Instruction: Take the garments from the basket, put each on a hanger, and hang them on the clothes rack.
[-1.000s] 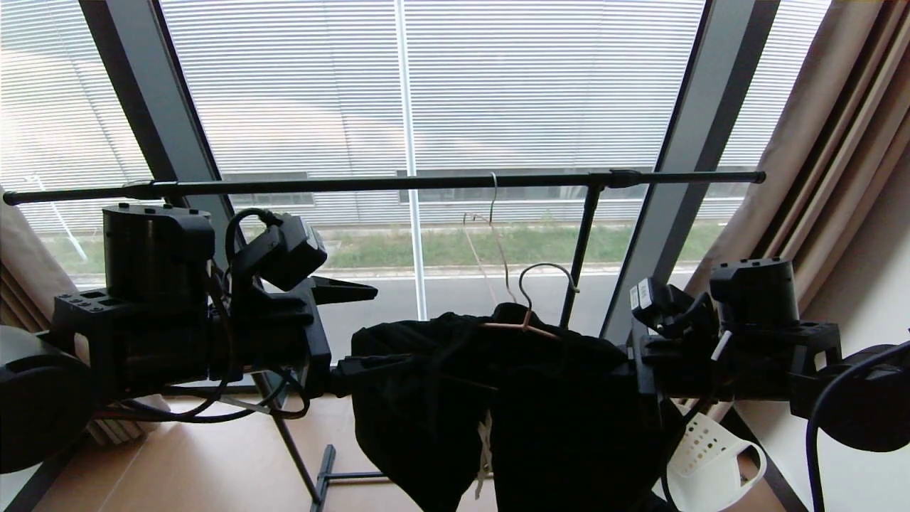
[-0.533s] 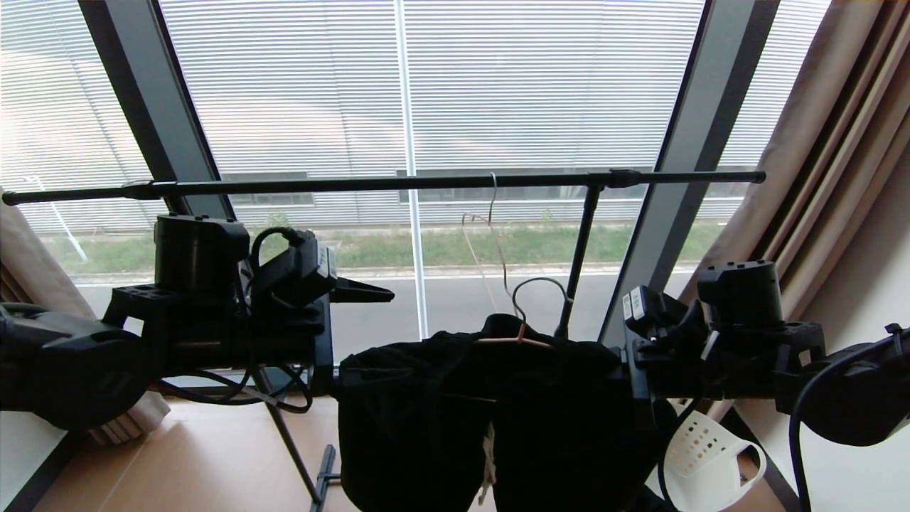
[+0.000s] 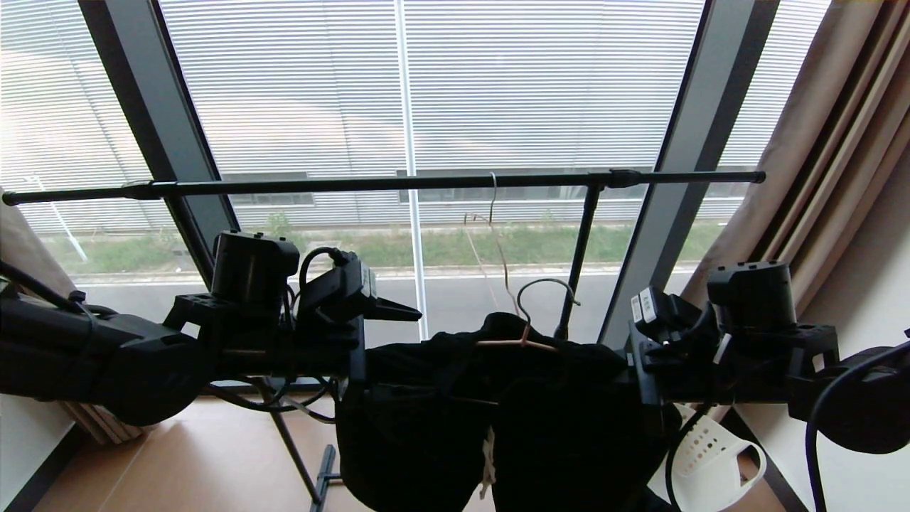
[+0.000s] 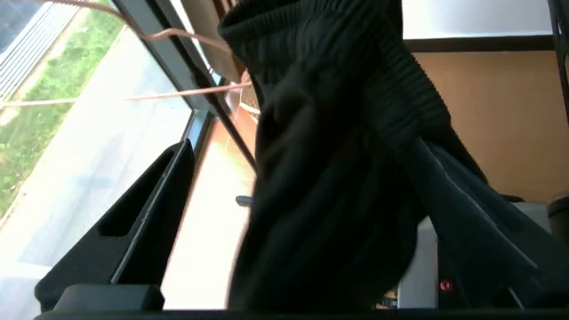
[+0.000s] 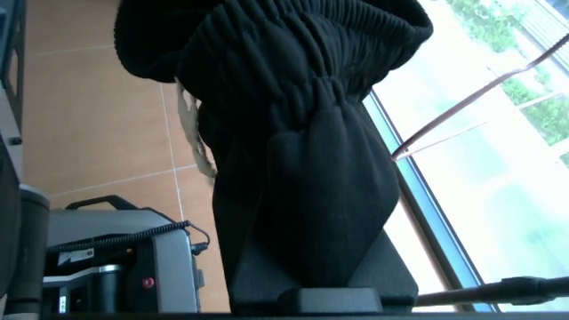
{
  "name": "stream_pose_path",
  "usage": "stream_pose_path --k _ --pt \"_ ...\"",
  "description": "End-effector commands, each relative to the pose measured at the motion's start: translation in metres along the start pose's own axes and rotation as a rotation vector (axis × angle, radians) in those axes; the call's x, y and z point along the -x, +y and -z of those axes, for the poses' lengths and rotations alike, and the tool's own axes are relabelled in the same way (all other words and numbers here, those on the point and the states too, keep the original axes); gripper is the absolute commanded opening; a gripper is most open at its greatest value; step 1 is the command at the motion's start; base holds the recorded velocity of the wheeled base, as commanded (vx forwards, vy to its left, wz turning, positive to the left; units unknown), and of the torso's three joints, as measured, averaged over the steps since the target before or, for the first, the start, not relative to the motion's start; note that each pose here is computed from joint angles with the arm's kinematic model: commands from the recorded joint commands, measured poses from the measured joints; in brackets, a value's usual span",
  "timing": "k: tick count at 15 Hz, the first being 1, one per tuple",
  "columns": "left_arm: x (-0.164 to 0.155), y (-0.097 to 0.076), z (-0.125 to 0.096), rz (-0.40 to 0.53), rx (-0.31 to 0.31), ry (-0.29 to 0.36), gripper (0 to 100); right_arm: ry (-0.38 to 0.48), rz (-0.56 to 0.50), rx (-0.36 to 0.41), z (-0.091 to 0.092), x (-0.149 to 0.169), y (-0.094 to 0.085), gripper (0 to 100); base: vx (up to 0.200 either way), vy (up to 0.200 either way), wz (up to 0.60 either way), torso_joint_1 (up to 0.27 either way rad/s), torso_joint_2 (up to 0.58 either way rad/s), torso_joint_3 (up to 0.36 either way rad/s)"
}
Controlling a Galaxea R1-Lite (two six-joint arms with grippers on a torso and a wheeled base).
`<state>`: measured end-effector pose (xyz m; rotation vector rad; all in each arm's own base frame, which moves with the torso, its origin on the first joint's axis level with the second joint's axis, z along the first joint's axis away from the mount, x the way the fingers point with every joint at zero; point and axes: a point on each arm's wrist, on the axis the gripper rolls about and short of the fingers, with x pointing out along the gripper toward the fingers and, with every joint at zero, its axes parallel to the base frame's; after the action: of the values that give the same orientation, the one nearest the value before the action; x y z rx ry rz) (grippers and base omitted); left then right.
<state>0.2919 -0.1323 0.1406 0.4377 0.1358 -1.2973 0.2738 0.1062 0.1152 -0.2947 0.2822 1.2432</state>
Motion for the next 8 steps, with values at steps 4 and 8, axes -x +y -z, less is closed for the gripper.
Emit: stream_pose_path --k 4,8 --pt "-0.021 0.003 -0.006 0.008 -0.020 0.006 100 -0.018 -0.030 0.007 -0.003 0.000 0.004 0 0.000 0.000 0.00 0.000 0.00 0.000" --pt "-0.030 -0.002 -0.005 0.037 -0.017 0.010 100 -0.023 -0.041 0.011 -0.005 -0.002 0.006 0 0.000 0.000 0.00 0.000 0.00 0.000"
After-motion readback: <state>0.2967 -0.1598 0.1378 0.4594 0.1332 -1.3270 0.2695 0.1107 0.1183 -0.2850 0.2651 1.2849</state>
